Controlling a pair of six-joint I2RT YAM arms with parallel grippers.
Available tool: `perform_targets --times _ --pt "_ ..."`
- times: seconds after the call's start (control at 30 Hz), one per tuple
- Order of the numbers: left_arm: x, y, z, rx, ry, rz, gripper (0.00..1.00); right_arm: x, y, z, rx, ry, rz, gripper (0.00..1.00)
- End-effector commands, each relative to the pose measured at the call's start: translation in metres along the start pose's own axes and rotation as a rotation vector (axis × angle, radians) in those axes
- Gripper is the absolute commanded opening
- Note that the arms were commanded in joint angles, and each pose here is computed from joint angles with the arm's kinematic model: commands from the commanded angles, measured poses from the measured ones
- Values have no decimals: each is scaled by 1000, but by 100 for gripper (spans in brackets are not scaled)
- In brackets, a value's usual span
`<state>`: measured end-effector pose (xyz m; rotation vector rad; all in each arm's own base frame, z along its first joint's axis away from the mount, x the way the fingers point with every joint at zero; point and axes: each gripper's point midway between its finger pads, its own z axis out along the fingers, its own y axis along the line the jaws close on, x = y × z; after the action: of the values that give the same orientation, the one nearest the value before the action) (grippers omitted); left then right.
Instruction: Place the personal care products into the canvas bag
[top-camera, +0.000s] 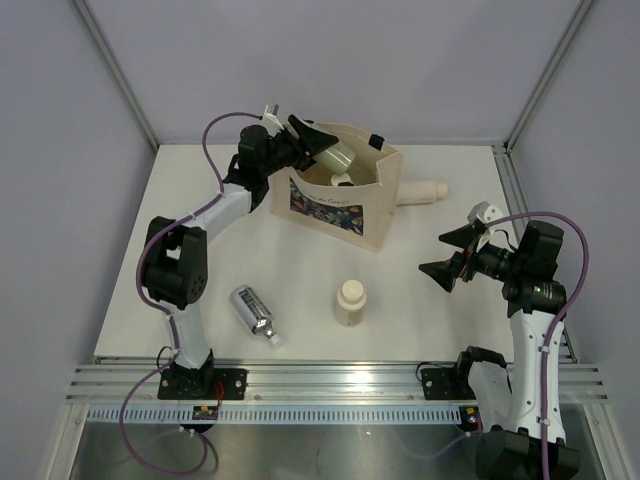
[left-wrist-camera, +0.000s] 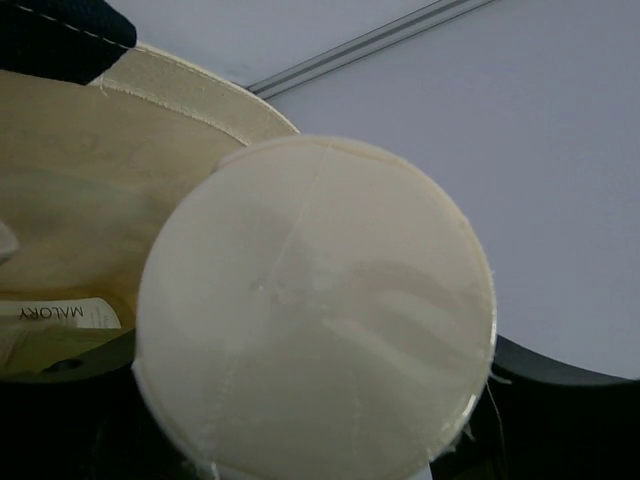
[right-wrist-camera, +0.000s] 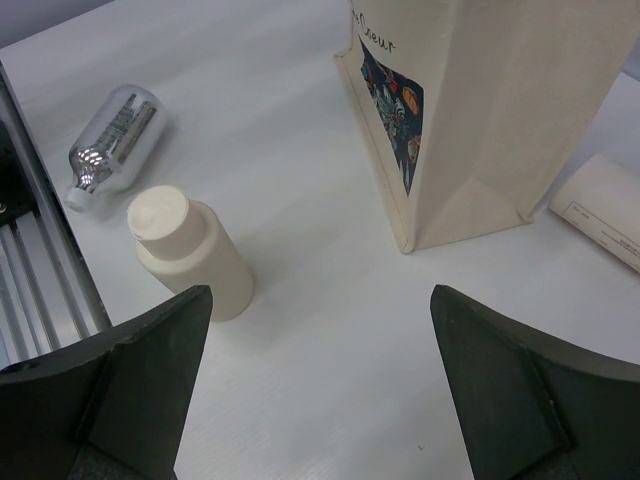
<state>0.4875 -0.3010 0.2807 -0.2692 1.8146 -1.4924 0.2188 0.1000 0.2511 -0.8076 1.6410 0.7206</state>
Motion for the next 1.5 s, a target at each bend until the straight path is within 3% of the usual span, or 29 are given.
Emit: perform_targets --times 0.0,0.27,0.5,0.63,0.83,1.07,1.23,1.27,1.33,1.37,1.47 --pt "-18 -30 7 55 -36 173 1 -4 -2 -1 4 -8 -28 99" --pt "26 70 10 -271 109 266 20 0 -8 -1 22 3 -16 100" --pt "34 98 5 -413 175 403 62 3 -13 0 38 15 -4 99" --pt "32 97 7 -433 190 468 98 7 -20 -1 76 31 8 99" --pt "16 68 1 -412 178 556 99 0 -38 -6 164 70 51 99" --pt "1 23 -39 -401 145 711 99 -18 -65 -20 265 202 116 99" --pt "-11 -27 -93 -383 40 802 99 -32 -87 -34 423 232 184 99" --pt "-7 -21 -104 -401 47 821 99 -30 -94 -35 454 245 207 100" --pt "-12 -47 -132 -382 -16 870 99 -22 -105 -43 529 287 252 99" --pt "-5 -36 -143 -401 -2 886 99 -14 -110 -43 548 312 283 99" --pt "-4 -51 -183 -397 -61 943 99 11 -127 -53 650 397 344 100"
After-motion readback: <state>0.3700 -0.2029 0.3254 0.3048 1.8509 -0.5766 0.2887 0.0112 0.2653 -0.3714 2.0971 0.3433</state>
